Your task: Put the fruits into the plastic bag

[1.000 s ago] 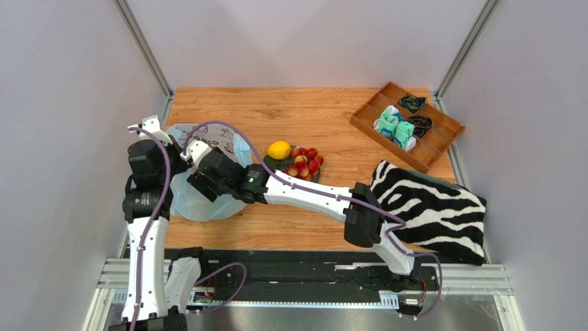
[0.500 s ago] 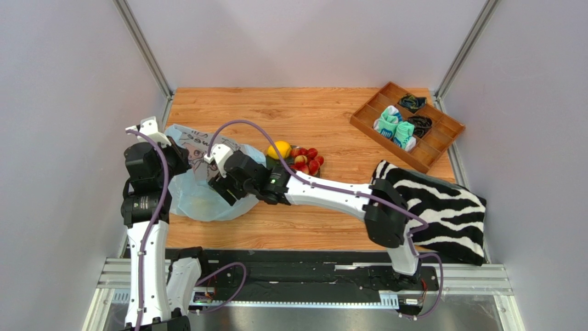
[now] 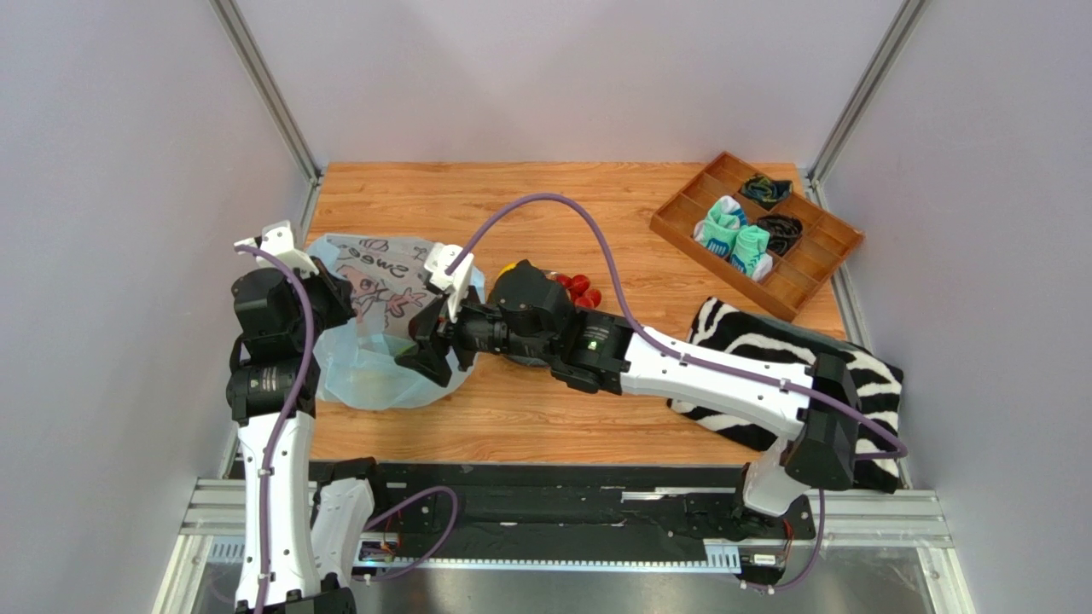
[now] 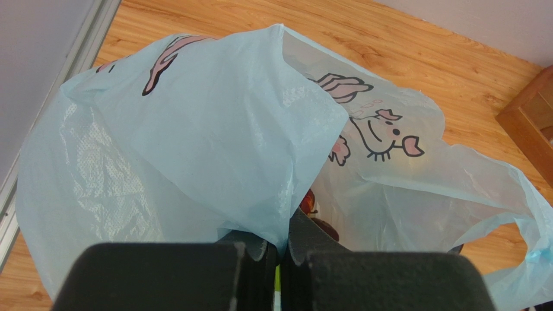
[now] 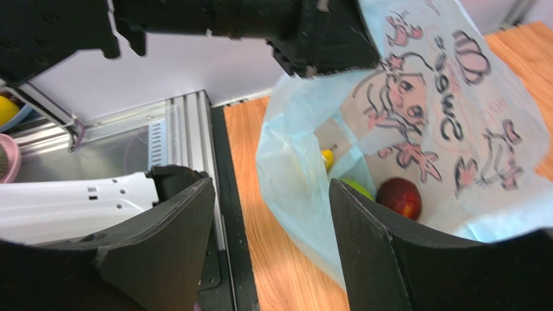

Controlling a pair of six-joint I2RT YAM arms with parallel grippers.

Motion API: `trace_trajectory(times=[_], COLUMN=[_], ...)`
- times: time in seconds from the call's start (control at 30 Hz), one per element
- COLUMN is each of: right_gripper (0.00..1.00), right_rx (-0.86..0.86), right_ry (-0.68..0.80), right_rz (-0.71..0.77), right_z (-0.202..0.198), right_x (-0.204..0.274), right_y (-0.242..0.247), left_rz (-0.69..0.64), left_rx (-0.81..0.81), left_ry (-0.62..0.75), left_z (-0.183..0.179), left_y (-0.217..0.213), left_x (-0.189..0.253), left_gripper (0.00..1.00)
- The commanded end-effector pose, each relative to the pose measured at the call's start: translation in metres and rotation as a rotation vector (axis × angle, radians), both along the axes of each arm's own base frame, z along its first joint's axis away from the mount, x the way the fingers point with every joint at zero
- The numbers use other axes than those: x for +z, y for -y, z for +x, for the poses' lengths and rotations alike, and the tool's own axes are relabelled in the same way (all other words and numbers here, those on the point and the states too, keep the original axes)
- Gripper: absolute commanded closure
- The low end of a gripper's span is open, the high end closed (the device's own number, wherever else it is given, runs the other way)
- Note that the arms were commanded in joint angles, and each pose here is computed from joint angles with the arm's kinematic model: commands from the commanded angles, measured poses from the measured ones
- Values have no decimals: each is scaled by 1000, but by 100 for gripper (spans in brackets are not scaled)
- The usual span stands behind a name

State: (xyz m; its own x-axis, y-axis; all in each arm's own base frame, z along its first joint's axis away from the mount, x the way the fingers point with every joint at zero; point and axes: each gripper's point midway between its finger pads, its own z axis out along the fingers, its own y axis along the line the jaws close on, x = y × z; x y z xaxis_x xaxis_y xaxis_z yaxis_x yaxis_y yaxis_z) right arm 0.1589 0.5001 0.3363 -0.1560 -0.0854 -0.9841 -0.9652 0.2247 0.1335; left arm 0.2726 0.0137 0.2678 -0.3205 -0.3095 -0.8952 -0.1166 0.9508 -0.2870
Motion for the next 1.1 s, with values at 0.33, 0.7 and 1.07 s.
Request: trace_trajectory(times=[0.33, 0.7, 1.07], right_gripper=[34, 38, 38], right_rx=[-737, -883, -864], right_ry=[-217, -269, -279], right_rz=[-239, -570, -617], right_z=[154, 199, 207], right_x=[-89, -178, -203], right_y=[178, 200, 189], left_rz=[-15, -22, -35], left_rx=[-10, -13, -27], left_ry=[49, 45, 42], left_z=[0, 1, 2], left_y=[3, 2, 4], left_x=[11, 10, 9], left_gripper=[100, 100, 100])
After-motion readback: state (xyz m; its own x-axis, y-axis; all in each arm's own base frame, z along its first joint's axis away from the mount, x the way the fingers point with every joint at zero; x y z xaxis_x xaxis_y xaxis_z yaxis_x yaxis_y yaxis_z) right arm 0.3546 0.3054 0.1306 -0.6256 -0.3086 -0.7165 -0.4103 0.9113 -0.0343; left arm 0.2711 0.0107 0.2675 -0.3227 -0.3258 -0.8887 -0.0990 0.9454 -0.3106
